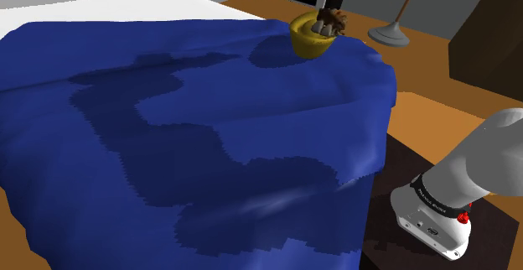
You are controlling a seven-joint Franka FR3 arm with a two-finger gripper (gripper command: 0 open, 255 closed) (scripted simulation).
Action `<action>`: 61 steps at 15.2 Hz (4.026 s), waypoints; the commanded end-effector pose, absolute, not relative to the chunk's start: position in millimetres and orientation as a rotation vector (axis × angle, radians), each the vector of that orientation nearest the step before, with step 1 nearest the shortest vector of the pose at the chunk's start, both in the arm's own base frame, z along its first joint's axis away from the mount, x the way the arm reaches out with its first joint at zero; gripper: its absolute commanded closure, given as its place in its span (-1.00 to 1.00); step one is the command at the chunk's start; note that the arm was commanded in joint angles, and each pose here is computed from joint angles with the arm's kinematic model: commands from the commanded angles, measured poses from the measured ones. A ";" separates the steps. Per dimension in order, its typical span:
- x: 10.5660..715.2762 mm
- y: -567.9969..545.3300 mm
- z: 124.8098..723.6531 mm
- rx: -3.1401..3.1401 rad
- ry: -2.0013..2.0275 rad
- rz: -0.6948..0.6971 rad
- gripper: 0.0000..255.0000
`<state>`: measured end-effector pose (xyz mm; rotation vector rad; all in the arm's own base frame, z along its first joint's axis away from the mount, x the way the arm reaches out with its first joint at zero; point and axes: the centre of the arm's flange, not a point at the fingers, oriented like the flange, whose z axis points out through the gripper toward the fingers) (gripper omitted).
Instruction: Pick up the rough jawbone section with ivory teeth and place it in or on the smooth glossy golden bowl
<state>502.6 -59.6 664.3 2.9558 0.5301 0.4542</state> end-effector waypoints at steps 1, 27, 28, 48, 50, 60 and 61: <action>503.1 -59.9 653.6 2.956 0.531 0.454 1.00; 542.5 -92.9 561.7 3.166 1.270 0.383 1.00; 541.5 -93.2 562.4 3.166 1.270 0.383 1.00; 542.6 -92.5 641.4 3.166 1.270 0.383 1.00; 542.6 -92.5 652.0 3.166 1.270 0.383 1.00; 605.4 -96.7 652.6 3.166 1.270 0.383 1.00; 605.4 -96.7 647.3 3.166 1.270 0.383 1.00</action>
